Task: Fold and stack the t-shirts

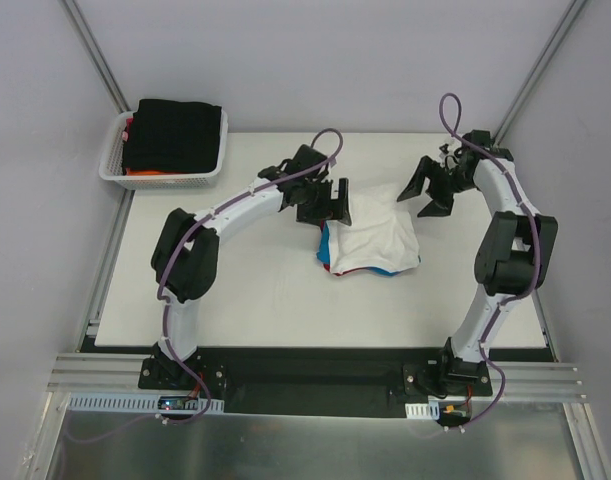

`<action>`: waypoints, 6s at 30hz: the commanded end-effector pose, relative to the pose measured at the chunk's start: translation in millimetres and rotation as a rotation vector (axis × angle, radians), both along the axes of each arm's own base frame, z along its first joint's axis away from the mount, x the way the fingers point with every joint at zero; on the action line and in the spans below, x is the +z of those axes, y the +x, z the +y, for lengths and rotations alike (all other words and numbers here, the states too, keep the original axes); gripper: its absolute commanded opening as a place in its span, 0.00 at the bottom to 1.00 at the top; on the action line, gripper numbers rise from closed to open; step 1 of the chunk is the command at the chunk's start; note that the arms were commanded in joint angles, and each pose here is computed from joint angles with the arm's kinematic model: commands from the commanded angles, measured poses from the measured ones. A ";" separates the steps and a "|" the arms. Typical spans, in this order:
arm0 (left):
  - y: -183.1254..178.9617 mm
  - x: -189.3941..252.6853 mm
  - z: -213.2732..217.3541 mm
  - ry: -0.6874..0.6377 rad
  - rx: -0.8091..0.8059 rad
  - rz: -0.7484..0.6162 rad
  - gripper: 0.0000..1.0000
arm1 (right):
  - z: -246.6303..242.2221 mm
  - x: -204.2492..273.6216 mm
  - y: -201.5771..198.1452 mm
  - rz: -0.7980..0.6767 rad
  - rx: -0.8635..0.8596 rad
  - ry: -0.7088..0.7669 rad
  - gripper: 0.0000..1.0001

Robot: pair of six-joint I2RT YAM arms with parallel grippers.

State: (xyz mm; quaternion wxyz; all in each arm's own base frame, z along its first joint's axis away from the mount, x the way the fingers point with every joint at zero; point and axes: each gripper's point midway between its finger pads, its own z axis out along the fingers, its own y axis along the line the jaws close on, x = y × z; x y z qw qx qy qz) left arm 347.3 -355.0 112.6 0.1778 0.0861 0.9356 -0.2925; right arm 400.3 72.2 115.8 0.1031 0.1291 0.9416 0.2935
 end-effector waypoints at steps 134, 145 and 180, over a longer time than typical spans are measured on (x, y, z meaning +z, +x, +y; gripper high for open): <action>-16.8 38.8 167.0 0.153 0.134 0.094 0.00 | -123.8 -58.9 -82.6 0.508 -0.183 -0.225 0.01; -16.5 42.0 166.5 0.147 0.137 0.090 0.00 | -123.5 -56.1 -132.3 0.588 -0.223 -0.238 0.01; -15.0 34.8 160.8 0.132 0.125 0.122 0.00 | -141.1 -46.7 -201.9 0.611 -0.421 -0.242 0.01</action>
